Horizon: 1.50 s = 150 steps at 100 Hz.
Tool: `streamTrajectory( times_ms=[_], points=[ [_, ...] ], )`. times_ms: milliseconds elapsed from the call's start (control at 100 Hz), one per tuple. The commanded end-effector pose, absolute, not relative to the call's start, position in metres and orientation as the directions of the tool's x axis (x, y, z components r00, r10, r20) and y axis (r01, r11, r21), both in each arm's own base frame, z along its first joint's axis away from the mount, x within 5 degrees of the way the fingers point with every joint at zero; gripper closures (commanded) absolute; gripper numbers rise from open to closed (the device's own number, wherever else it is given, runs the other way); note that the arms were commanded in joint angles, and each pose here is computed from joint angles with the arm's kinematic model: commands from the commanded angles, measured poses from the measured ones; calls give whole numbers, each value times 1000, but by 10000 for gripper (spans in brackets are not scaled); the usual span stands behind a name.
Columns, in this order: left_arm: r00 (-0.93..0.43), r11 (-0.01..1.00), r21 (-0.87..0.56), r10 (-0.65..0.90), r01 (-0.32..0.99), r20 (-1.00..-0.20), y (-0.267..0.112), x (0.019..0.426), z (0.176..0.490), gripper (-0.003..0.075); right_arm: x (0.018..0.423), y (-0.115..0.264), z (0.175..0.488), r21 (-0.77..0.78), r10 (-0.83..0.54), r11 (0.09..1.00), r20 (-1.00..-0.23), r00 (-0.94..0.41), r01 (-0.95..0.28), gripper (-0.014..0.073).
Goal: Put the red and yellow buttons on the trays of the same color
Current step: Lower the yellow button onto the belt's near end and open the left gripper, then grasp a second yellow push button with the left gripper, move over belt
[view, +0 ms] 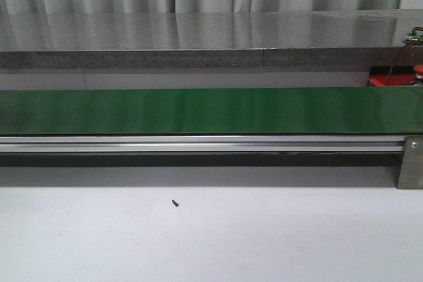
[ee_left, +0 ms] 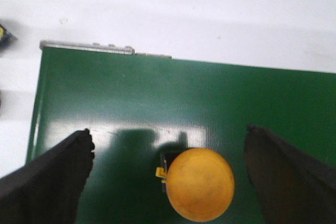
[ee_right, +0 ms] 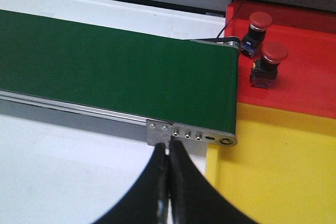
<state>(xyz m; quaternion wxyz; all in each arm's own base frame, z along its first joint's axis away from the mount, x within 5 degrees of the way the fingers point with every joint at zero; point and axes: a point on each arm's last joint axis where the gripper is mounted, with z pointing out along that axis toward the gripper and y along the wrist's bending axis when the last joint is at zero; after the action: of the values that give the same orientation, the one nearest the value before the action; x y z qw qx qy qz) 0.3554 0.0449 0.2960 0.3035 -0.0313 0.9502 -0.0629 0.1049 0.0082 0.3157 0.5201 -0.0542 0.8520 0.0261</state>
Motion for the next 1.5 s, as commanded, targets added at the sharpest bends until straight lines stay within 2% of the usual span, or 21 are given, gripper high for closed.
streamTrajectory(
  times_ms=[0, 230, 470, 810, 1300, 1490],
  points=[
    [-707, 991, -135, -98, -4, -700, 42, 347, 342, 140, 107, 7, 329, -20, -59, 994, -926, -374, -107, 691],
    [-659, 990, -104, -142, -97, -739, 77, 339, 358, 141, 107, 7, 329, -20, -59, 994, -926, -374, -107, 691],
    [-585, 950, -65, -241, -305, -775, 148, 323, 358, 141, 107, 7, 329, -20, -59, 994, -926, -374, -107, 691],
    [-552, 862, -54, -370, -504, -747, 228, 309, 320, 141, 107, 7, 329, -20, -59, 994, -926, -374, -107, 691],
    [-607, 841, -39, -420, -539, -675, 261, 334, 244, 141, 107, 7, 329, -20, -59, 994, -926, -374, -107, 691],
    [-604, 837, -32, -420, -546, -677, 266, 339, 229, 141, 107, 7, 329, -20, -59, 994, -926, -374, -107, 691]
  ],
)
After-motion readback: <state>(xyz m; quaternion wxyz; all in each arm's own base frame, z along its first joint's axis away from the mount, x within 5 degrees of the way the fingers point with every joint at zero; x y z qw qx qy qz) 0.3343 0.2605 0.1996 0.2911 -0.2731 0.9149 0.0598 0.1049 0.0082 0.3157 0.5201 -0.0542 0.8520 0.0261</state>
